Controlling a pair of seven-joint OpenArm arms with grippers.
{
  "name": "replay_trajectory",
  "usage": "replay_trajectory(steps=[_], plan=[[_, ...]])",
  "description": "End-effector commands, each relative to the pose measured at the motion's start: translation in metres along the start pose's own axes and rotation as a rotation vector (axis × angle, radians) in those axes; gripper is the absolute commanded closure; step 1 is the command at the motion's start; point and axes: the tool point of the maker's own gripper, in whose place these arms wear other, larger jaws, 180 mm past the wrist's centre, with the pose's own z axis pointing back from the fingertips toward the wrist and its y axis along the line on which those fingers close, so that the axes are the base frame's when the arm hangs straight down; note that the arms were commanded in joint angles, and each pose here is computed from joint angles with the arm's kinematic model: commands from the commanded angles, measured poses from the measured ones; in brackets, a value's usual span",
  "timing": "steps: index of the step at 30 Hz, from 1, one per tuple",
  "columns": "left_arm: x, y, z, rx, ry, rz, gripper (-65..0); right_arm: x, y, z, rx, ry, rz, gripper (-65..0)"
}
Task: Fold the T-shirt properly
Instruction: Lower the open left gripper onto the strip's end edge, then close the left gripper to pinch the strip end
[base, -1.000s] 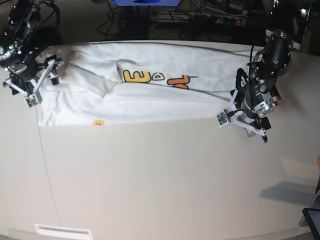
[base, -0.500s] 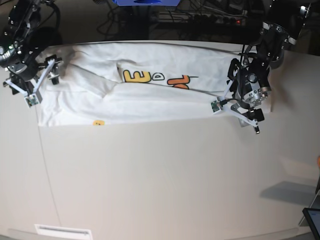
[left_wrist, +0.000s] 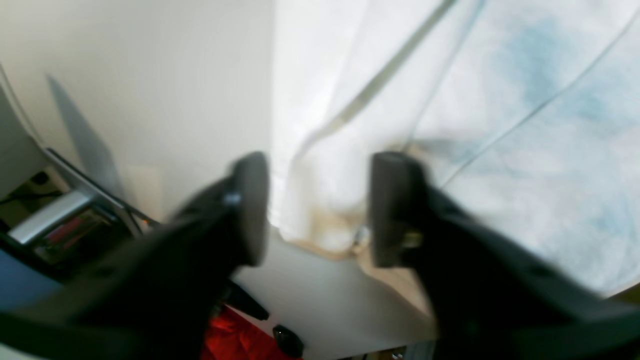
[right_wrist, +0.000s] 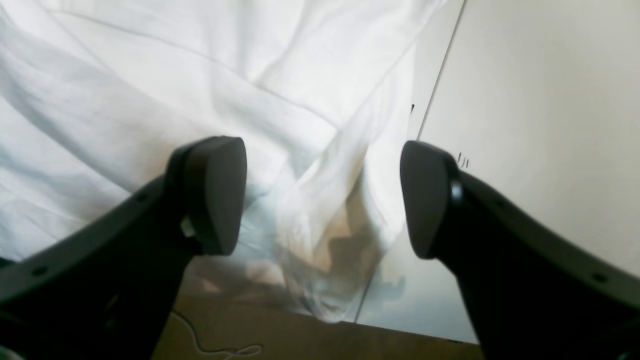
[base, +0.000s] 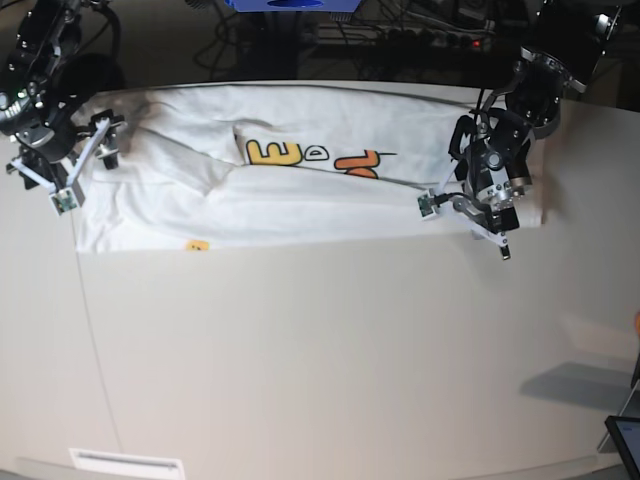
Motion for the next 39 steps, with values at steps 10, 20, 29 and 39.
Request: replay_trajectory(steps=[10, 20, 29, 39], plan=[[-0.003, 0.027, -0.006, 0.029, 0.007, 0.039, -19.0, 0.008, -0.005, 0.004, -0.013, -0.032, 0.009, -45.6], [0.018, 0.036, 0.0, -0.018, -0.095, 0.082, -19.0, 0.008, -0.005, 0.004, -0.013, -0.032, 0.009, -45.6], [0.019, 0.012, -0.019, -0.094, -0.048, 0.006, -19.0, 0.009, -0.005, 0.004, -0.013, -0.034, 0.009, -45.6], [0.02, 0.013, -0.018, -0.091, -0.049, 0.008, -17.6, 0.009, -0.005, 0.004, -0.013, -0.035, 0.009, -45.6]])
